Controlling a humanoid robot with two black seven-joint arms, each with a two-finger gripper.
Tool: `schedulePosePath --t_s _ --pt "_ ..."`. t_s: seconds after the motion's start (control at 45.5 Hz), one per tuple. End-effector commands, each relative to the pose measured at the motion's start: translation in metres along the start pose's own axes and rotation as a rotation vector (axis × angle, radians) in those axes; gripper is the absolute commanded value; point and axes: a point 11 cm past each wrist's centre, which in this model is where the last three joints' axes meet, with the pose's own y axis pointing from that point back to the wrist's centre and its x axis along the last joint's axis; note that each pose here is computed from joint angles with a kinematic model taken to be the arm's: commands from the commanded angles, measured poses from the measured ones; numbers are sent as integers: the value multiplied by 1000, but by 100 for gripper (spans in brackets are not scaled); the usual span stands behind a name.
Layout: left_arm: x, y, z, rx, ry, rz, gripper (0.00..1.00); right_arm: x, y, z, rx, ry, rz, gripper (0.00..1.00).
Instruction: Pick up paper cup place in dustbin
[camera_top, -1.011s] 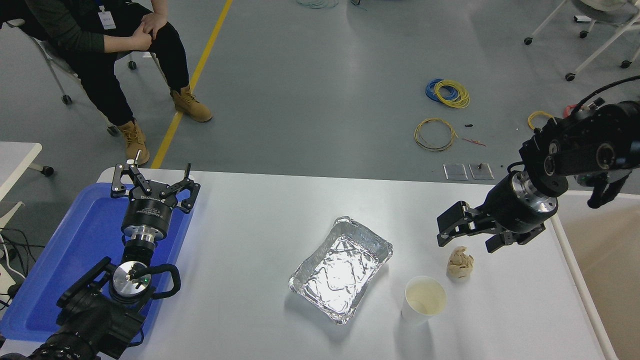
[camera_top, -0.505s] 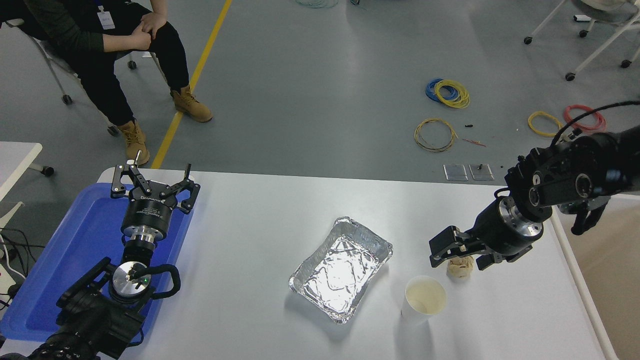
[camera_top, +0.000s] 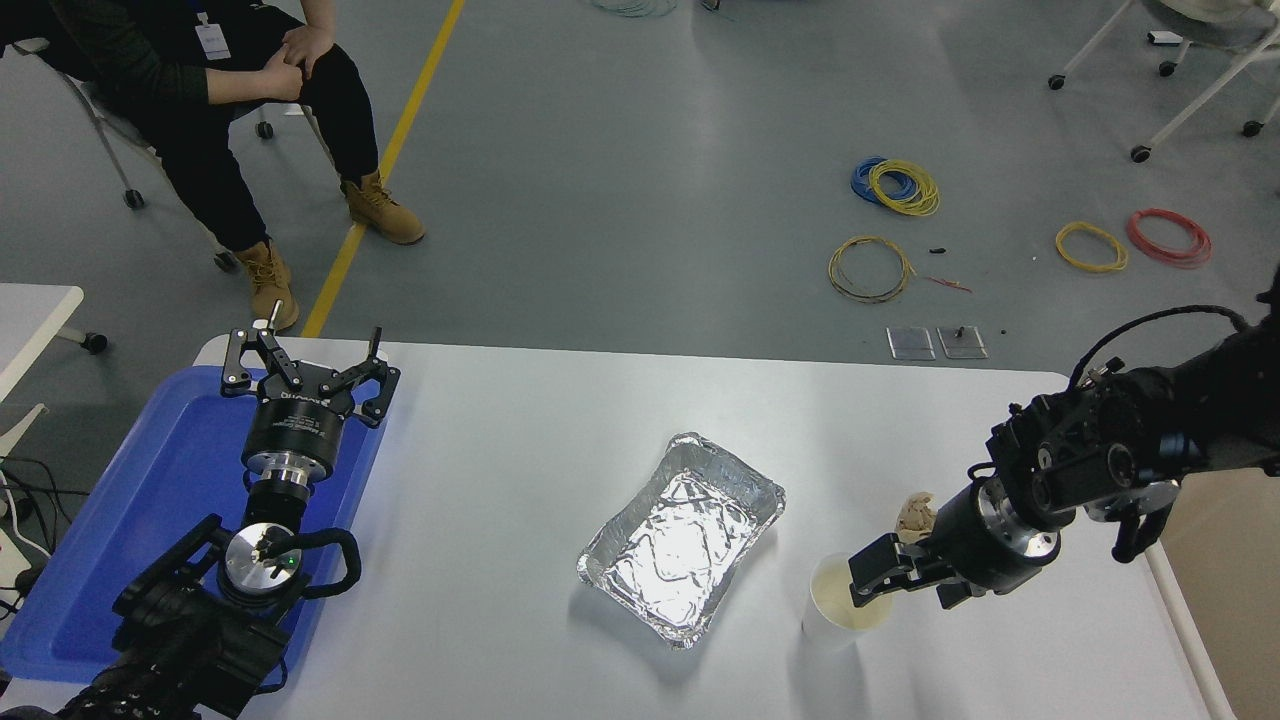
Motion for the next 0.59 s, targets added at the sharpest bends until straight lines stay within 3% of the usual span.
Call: schedulePosePath --t_s 0.0,0.352,0.418,0.571 --pt "0 0 0 0 0 0 100 -4 -14 3 9 -10 20 99" --pt "0 0 0 0 0 0 100 -2 -31 13 -1 8 84 97" --pt "0 0 0 0 0 0 100 -2 -33 14 0 9 89 88" --pt "-1 -1 0 0 0 -1 100 -5 -36 15 -1 44 93 56"
